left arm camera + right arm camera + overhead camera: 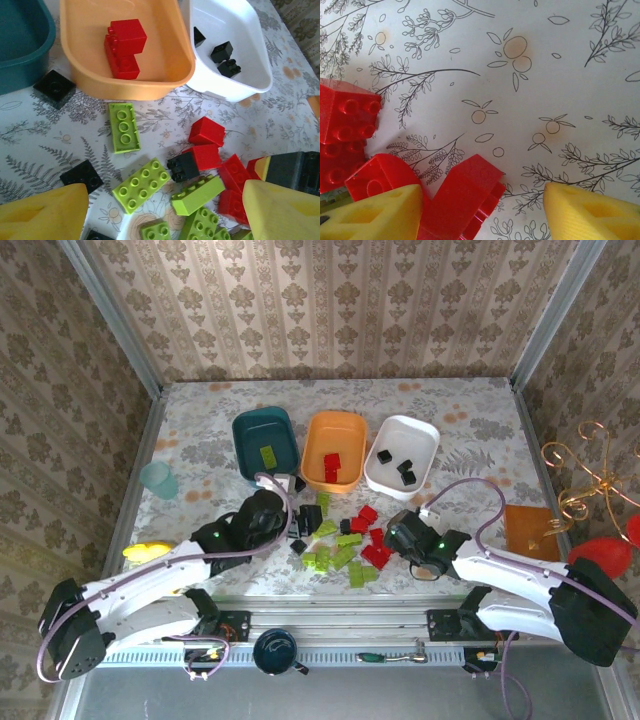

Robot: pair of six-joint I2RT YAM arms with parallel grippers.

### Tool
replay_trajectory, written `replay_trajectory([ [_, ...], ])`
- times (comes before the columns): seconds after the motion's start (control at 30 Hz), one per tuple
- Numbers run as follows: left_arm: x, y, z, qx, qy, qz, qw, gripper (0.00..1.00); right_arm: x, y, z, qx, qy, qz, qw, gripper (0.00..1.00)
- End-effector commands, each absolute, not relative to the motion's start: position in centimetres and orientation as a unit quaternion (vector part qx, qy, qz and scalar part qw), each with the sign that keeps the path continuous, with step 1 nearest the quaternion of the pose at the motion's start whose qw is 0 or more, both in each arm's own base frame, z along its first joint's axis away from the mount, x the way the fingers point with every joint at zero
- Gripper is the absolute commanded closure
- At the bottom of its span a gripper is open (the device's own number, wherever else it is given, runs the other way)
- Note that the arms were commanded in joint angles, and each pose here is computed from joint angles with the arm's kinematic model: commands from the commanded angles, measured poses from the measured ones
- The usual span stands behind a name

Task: Sort the legos into containers by color
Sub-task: Pick up the lego from the bottom-center of the table.

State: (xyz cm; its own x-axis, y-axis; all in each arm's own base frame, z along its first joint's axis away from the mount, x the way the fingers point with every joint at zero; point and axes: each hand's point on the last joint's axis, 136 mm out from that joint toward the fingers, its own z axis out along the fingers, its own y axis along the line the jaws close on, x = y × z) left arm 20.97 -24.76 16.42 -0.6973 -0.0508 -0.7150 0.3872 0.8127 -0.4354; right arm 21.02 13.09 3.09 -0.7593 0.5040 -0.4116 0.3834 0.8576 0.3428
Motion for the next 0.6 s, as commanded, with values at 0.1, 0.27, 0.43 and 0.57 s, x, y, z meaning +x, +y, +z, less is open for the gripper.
replay_trajectory([
  [0.1, 20.6, -23.8, 15.9, 0.085, 0.88, -0.278, 0.374, 0.18, 20.5, 12.9, 1.7, 0.257, 0.93, 0.112, 0.236, 0.51],
  [0.27, 20.3, -23.2, 15.8, 0.084, 0.882, -0.274, 0.375, 0.18, 20.9, 12.3, 2.4, 0.254, 0.928, 0.112, 0.248, 0.66],
  [0.43, 20.1, -22.3, 16.1, 0.08, 0.882, -0.268, 0.38, 0.17, 21.8, 11.3, 4.7, 0.234, 0.927, 0.112, 0.271, 0.74],
  [0.57, 19.8, -21.6, 16.0, 0.081, 0.884, -0.26, 0.38, 0.15, 22.9, 11.3, 7.6, 0.195, 0.926, 0.133, 0.293, 0.77],
])
